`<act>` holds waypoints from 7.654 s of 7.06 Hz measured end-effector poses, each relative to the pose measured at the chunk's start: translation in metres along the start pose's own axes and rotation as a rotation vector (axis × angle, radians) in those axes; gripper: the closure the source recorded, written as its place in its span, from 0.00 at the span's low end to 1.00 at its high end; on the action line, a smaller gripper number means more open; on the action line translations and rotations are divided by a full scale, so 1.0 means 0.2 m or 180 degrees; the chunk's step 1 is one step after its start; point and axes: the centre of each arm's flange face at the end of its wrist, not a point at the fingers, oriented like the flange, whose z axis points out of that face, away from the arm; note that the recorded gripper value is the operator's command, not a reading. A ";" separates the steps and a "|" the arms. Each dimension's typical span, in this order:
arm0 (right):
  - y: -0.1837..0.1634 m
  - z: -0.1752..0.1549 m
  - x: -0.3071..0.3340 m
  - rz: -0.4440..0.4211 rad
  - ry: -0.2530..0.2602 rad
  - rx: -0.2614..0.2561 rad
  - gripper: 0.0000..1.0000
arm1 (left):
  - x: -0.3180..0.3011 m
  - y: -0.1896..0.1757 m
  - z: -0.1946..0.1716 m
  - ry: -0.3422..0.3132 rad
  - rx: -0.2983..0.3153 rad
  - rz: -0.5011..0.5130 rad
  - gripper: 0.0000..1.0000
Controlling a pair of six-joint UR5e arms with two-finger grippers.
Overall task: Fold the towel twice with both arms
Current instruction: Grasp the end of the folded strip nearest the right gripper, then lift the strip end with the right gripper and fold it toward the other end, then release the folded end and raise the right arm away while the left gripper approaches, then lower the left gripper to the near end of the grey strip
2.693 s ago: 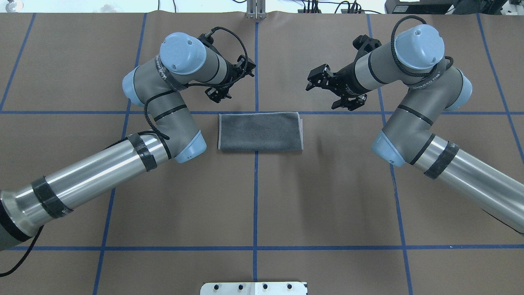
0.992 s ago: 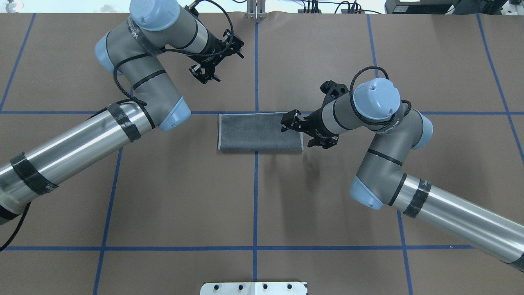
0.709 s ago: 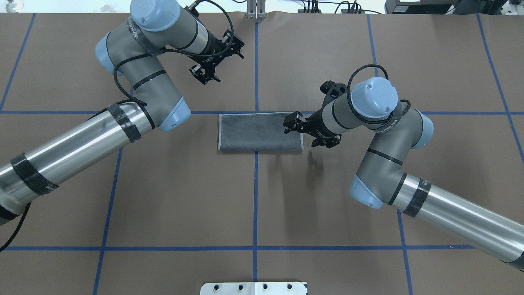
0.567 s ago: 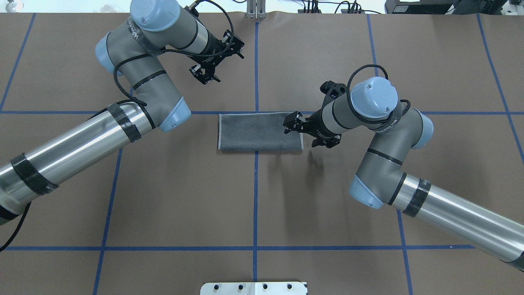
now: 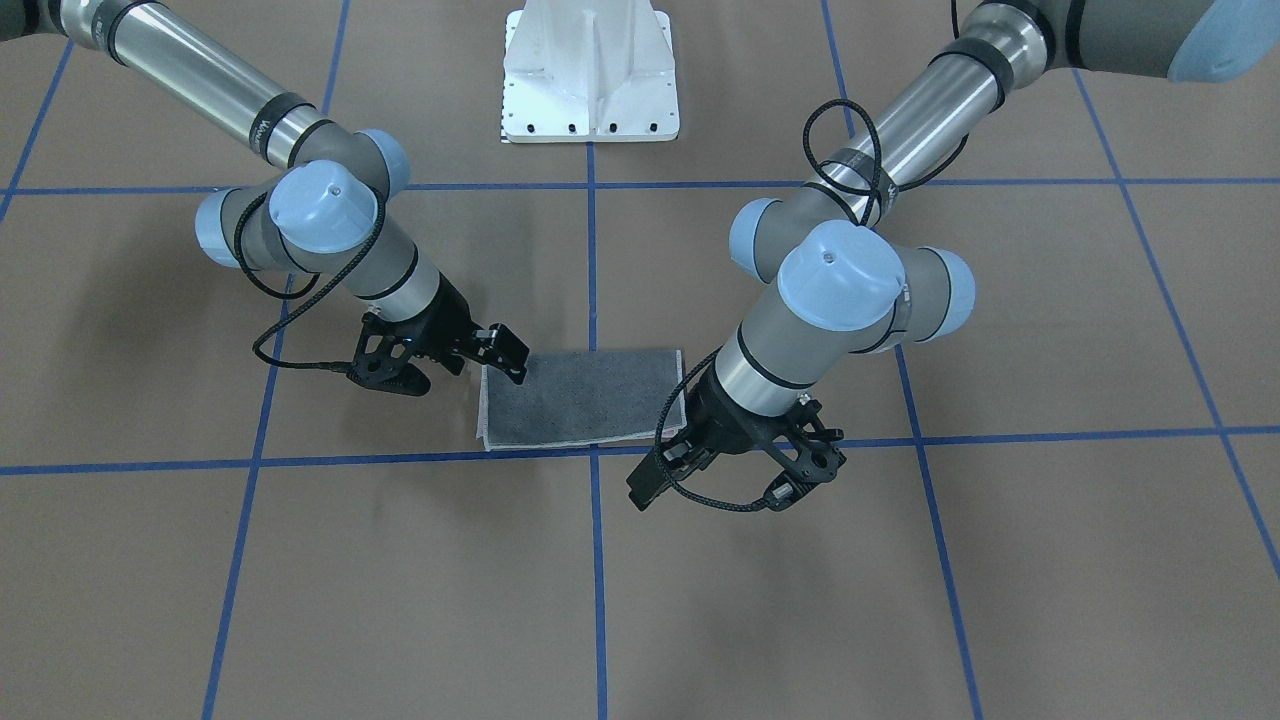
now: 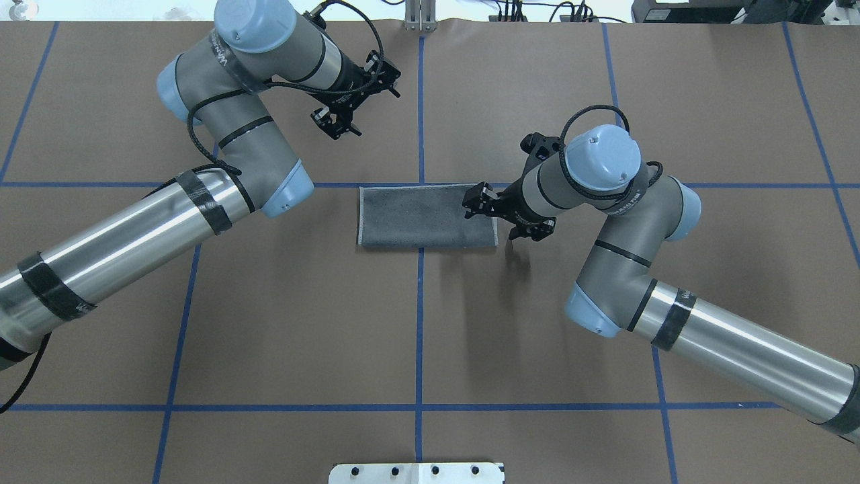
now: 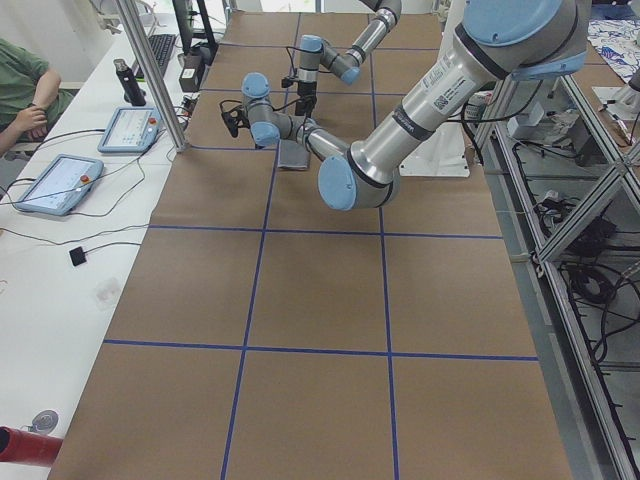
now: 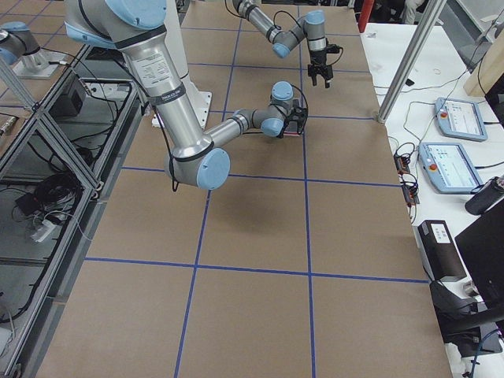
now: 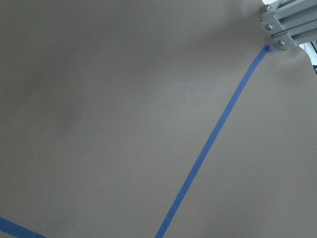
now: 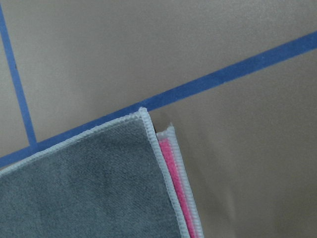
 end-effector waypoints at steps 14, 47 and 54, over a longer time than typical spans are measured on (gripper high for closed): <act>-0.01 0.00 0.03 0.0022 -0.0002 -0.0058 1.00 | 0.00 -0.01 0.00 -0.0005 0.0005 0.0018 0.00; -0.34 -0.97 -0.13 0.0595 -0.0675 -0.0353 0.00 | -0.44 0.52 -0.36 0.0015 -0.0389 -0.0123 0.00; -0.53 -1.03 0.10 0.0473 -0.0567 -0.0264 0.00 | -0.92 1.57 -0.20 -0.0304 -0.0316 -0.0142 0.01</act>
